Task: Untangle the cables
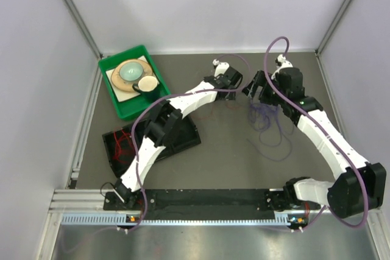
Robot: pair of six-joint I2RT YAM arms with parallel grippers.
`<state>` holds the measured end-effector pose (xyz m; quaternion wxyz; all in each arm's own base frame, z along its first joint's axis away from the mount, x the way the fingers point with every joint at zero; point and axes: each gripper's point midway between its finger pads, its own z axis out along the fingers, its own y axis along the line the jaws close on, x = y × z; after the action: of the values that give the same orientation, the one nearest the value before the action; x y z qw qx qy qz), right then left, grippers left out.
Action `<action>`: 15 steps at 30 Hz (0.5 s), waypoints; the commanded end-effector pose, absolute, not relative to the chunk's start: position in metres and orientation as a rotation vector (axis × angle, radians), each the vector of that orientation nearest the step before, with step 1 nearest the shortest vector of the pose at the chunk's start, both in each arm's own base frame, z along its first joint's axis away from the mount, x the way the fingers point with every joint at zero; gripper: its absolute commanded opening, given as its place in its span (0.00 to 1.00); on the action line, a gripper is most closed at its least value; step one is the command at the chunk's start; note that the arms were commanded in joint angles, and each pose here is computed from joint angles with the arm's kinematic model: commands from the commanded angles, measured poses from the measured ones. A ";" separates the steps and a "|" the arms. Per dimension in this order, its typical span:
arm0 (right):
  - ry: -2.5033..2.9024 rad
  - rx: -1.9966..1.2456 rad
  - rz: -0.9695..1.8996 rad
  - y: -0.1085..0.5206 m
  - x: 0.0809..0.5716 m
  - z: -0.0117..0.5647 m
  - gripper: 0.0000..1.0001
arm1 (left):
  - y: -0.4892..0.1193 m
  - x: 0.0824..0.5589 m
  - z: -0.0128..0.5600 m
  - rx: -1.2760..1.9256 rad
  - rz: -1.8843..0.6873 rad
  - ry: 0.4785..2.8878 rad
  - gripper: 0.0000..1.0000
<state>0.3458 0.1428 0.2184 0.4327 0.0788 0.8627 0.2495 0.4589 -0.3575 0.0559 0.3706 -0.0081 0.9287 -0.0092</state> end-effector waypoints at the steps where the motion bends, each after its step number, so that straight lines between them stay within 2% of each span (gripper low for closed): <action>1: 2.133 0.171 0.677 0.151 0.349 0.221 0.86 | -0.356 0.472 0.062 -0.087 0.007 2.333 0.94; 6: 2.141 0.175 0.701 0.154 0.349 0.217 0.86 | -0.341 0.471 0.052 -0.138 0.091 2.317 0.89; 10: 2.137 0.179 0.715 0.155 0.348 0.218 0.86 | -0.345 0.471 0.038 -0.135 0.063 2.346 0.85; 13: 2.132 0.184 0.714 0.154 0.347 0.221 0.86 | -0.346 0.471 0.029 -0.136 0.051 2.366 0.70; 14: 2.129 0.184 0.713 0.154 0.346 0.222 0.86 | -0.346 0.470 0.027 -0.139 0.051 2.369 0.58; 15: 2.127 0.187 0.704 0.153 0.346 0.222 0.86 | -0.345 0.471 0.028 -0.141 0.050 2.368 0.51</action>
<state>0.3420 0.1524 0.2038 0.4059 0.0757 0.8696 0.2707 0.4663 -0.3460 0.0360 0.3755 -0.0447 0.9255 0.0225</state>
